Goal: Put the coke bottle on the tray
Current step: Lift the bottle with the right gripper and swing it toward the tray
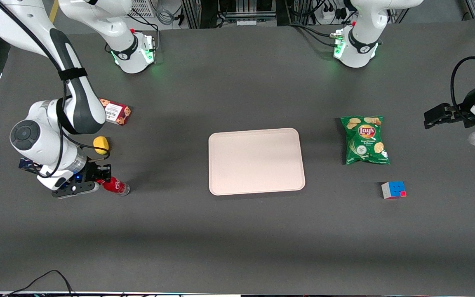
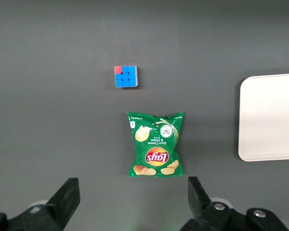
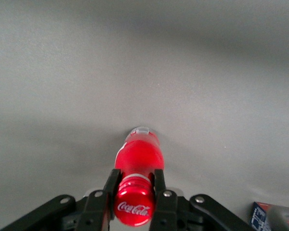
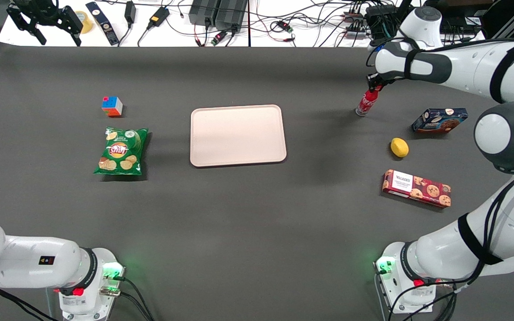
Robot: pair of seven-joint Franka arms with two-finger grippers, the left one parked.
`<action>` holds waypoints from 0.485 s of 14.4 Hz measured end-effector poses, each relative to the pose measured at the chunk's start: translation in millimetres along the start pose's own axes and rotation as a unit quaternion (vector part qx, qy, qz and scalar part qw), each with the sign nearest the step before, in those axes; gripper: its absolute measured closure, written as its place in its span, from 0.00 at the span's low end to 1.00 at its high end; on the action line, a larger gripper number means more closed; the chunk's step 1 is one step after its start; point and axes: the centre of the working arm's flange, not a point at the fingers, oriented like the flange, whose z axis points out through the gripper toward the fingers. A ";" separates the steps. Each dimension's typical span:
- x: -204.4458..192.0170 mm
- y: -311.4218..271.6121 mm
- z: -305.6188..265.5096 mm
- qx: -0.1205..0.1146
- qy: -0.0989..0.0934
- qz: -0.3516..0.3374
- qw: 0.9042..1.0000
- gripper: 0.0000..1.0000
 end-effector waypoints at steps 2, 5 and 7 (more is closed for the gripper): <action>1.6 0.4 -23.2 0.000 -0.006 0.000 1.000 0.68; 3.2 -3.6 -96.7 0.002 -0.020 -0.003 1.000 0.68; -0.5 -9.8 -155.2 0.003 -0.030 -0.007 1.000 0.68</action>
